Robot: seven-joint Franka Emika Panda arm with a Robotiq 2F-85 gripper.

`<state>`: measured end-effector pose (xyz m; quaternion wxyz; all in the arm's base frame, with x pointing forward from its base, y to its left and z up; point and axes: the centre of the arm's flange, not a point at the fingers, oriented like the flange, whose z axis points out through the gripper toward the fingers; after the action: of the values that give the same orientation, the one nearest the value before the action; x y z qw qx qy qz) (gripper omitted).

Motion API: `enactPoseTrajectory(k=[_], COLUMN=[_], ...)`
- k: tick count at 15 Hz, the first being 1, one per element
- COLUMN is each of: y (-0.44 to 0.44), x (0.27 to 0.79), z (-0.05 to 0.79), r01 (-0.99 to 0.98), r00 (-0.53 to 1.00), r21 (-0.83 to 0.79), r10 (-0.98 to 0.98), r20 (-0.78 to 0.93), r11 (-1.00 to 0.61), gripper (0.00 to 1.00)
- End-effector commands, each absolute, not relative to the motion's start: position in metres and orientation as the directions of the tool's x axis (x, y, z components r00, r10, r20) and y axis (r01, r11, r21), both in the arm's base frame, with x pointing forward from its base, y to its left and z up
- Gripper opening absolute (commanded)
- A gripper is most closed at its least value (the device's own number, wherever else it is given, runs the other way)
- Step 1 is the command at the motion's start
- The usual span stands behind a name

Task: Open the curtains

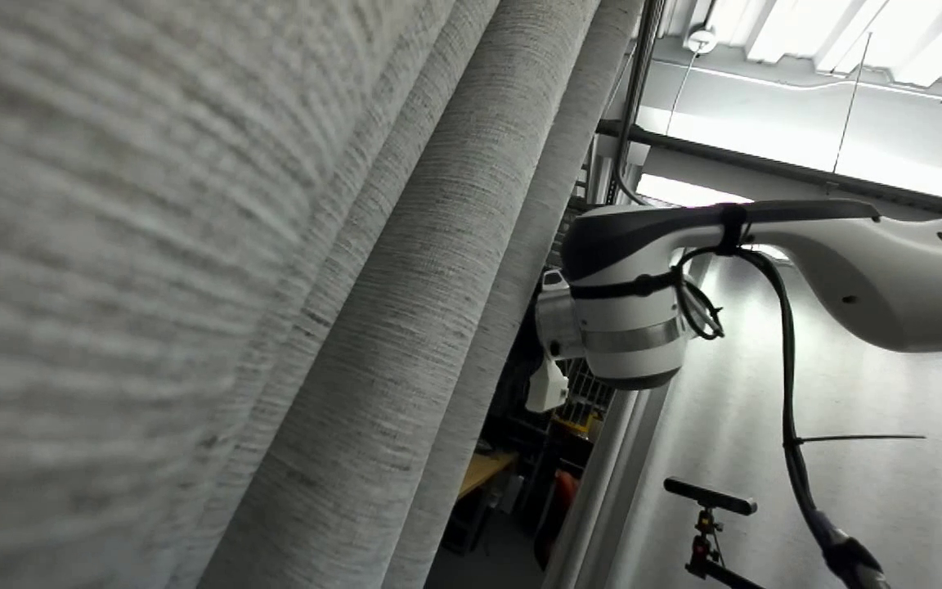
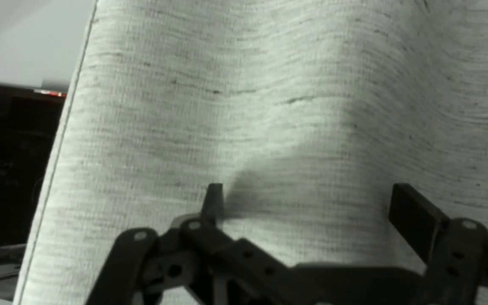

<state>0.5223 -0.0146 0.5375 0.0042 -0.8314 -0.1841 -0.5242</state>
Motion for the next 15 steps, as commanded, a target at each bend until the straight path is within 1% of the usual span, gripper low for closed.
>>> enactPoseTrajectory(k=[1, 2, 3, 8, 11, 12, 15], y=[-0.013, -0.012, -0.012, -0.026, -0.044, -0.052, -0.070], x=[0.538, 0.539, 0.541, 0.548, 0.555, 0.557, 0.560], z=[0.536, 0.538, 0.539, 0.532, 0.521, 0.517, 0.508], r01=[0.280, 0.279, 0.270, 0.254, 0.252, 0.246, 0.209], r00=[0.291, 0.280, 0.271, 0.267, 0.285, 0.296, 0.318], r21=[0.194, 0.193, 0.197, 0.188, 0.184, 0.182, 0.185], r10=[0.275, 0.272, 0.271, 0.256, 0.255, 0.252, 0.246], r20=[0.916, 0.921, 0.924, 0.929, 0.924, 0.921, 0.916], r11=[-0.940, -0.941, -0.942, -0.949, -0.950, -0.952, -0.960], gripper=[0.85, 0.74, 0.65, 0.25, 0.03, 0.00, 0.00])
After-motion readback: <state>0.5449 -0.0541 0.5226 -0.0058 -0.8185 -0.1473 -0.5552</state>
